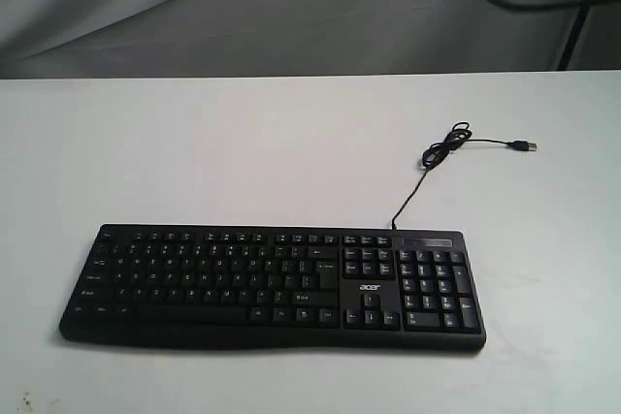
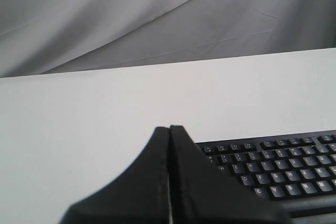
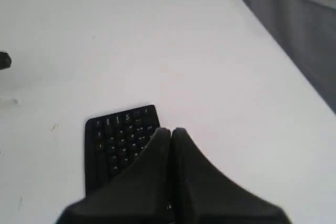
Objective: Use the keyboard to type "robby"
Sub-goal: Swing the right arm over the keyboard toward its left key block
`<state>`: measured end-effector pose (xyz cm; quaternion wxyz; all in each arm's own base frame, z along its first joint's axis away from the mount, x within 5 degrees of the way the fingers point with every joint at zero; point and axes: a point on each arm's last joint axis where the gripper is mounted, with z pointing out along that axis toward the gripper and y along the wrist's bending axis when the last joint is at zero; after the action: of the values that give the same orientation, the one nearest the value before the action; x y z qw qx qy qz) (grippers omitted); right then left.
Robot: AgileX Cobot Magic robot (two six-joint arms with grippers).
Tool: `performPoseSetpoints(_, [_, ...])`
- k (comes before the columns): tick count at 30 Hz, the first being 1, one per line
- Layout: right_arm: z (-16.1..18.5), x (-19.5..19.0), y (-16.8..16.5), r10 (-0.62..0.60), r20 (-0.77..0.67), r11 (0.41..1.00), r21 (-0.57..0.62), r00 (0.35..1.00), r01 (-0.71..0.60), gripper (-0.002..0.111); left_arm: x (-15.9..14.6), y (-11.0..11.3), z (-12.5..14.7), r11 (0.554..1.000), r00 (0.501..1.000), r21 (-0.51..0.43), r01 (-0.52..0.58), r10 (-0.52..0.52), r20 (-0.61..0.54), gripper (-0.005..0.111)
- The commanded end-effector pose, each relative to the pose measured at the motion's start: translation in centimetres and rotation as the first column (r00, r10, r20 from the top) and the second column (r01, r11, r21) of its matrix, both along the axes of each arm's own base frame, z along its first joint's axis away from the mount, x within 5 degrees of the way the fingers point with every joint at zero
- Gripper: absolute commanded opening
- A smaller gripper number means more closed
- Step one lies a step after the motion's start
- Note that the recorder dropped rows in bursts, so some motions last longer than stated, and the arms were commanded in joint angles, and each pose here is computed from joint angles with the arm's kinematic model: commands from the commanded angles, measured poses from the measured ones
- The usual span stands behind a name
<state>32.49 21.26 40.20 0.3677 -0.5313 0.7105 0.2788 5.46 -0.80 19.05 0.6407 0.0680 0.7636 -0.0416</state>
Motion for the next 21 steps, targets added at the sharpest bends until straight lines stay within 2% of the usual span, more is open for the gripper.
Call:
performPoseSetpoints(1, [-4.0, -0.4, 5.0, 0.124, 0.011, 0.986, -0.113, 0.992, -0.122, 0.0, 0.0, 0.0, -0.1, 1.0, 1.0, 0.001, 0.006, -0.006, 0.005, 0.0])
performPoseSetpoints(6, [-7.4, -1.6, 9.5, 0.24, 0.003, 0.96, -0.148, 0.971, -0.237, 0.0, 0.0, 0.0, -0.1, 1.0, 1.0, 0.001, 0.006, -0.006, 0.005, 0.0])
performPoseSetpoints(11, [-10.7, -1.1, 12.1, 0.231, 0.005, 0.959, -0.168, 0.973, -0.227, 0.0, 0.0, 0.0, -0.1, 1.0, 1.0, 0.001, 0.006, -0.006, 0.005, 0.0])
performPoseSetpoints(21, [-17.3, -0.3, 15.0, 0.222, -0.056, 0.948, -0.219, 0.973, -0.229, 0.0, 0.0, 0.0, -0.1, 1.0, 1.0, 0.001, 0.006, -0.006, 0.005, 0.0])
